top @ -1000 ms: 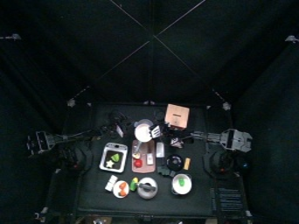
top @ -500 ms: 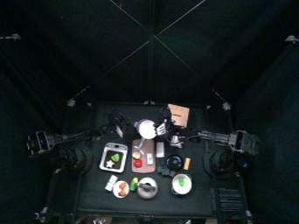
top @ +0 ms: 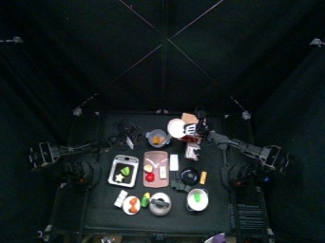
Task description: Place pan on drawer
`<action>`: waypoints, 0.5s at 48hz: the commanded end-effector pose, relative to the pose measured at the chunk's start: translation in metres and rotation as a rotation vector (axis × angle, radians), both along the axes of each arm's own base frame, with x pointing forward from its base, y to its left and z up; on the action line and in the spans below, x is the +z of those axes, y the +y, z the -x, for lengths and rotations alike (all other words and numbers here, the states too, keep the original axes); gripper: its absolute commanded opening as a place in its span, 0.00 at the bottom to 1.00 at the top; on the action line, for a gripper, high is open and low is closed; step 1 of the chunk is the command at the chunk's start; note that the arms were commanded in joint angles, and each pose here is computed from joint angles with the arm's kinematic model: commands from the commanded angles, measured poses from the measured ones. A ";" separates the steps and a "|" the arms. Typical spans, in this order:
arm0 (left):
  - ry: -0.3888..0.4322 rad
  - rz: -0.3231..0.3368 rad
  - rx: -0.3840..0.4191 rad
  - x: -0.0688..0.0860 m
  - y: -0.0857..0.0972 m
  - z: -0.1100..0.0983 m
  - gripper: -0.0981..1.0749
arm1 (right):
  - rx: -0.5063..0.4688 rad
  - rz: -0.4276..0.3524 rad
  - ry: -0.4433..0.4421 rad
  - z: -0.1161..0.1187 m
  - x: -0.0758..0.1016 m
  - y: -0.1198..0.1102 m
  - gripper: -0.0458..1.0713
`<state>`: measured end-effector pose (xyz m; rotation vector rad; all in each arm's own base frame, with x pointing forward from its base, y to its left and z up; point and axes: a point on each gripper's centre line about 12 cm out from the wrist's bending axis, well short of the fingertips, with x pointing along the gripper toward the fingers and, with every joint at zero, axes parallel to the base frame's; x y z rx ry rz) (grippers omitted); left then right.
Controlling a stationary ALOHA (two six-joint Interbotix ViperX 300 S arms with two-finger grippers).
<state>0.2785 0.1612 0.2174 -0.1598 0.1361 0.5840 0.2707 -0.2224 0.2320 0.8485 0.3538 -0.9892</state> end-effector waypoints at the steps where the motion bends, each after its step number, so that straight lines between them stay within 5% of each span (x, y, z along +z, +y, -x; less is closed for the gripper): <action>1: -0.022 -0.014 0.003 0.008 0.001 0.000 0.78 | -0.043 0.022 -0.020 0.014 0.016 -0.004 0.41; 24: -0.020 -0.013 0.003 0.007 0.001 0.000 0.78 | -0.150 0.011 0.085 0.048 0.010 -0.011 0.42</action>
